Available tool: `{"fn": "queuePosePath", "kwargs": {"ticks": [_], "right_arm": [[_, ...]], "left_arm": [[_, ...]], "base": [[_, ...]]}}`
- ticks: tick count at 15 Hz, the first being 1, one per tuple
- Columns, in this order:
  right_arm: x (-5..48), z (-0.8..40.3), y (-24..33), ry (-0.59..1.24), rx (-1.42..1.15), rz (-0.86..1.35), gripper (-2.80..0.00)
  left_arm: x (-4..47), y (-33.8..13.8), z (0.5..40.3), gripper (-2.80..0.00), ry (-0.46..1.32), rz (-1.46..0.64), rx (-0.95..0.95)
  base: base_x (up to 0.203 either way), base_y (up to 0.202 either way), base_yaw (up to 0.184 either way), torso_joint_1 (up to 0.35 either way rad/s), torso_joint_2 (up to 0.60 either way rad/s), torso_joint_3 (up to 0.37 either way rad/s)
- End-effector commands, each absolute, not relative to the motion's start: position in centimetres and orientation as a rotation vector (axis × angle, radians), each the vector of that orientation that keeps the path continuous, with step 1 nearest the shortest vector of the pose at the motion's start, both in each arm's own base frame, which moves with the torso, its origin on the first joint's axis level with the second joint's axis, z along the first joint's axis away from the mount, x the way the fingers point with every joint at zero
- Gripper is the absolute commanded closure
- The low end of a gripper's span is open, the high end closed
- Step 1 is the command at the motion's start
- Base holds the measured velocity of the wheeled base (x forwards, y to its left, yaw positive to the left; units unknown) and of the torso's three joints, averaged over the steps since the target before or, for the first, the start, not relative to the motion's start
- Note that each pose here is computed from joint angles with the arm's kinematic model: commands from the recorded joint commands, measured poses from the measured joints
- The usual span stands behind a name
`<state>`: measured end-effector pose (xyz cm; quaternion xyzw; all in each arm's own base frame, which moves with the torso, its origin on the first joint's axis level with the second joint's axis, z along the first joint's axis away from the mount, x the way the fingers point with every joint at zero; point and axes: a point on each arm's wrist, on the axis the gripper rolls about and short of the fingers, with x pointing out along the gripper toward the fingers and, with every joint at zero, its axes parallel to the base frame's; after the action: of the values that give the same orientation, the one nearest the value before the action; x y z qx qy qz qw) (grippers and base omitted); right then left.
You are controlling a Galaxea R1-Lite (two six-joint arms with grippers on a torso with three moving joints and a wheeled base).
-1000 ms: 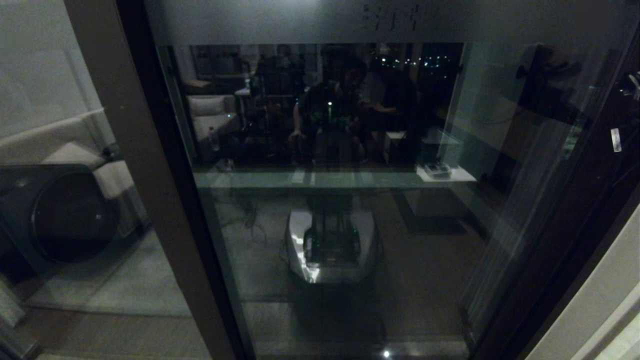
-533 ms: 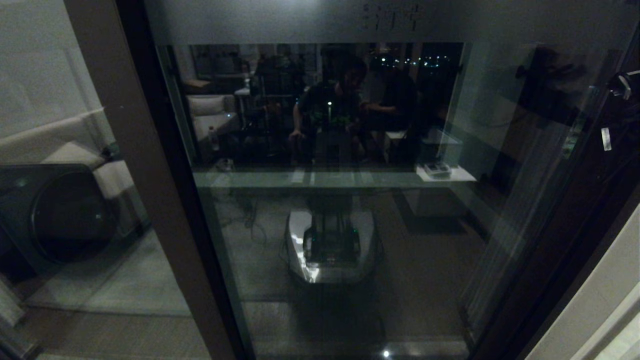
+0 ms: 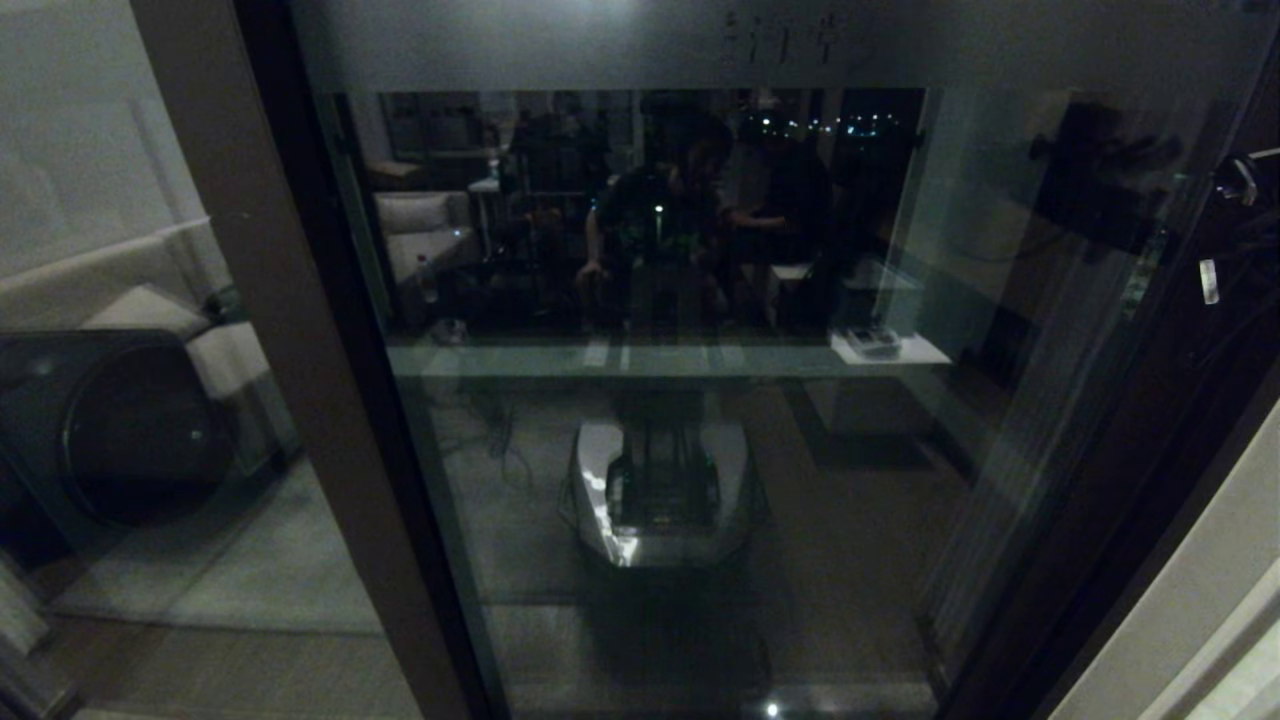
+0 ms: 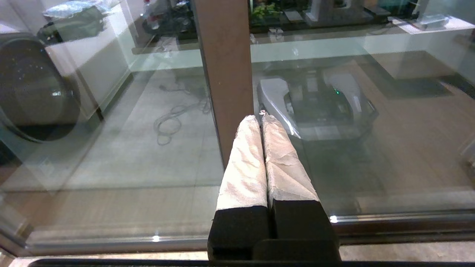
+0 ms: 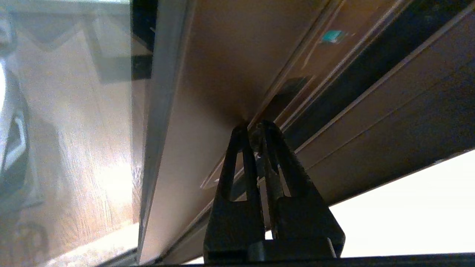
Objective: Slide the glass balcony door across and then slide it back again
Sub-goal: Close the slid door
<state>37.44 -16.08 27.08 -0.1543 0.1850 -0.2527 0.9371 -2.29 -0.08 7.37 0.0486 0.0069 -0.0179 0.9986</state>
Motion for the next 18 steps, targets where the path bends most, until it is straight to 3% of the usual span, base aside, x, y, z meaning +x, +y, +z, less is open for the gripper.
{"fn": "queuePosePath", "kwargs": {"ticks": [1, 18], "right_arm": [[37.9, 26.64, -16.27, 0.375, -0.319, -0.517, 0.0], [38.14, 26.35, -16.44, 0.383, -0.322, -0.542, 0.0]], "left_arm": [[-2.28, -0.08, 7.33, 0.0, 0.015, -0.036, 0.098], [-2.28, -0.08, 7.33, 0.0, 0.015, -0.036, 0.098]], "base": [[0.0, 0.0, 0.0, 0.0, 0.0, 0.0], [0.0, 0.0, 0.0, 0.0, 0.0, 0.0]]}}
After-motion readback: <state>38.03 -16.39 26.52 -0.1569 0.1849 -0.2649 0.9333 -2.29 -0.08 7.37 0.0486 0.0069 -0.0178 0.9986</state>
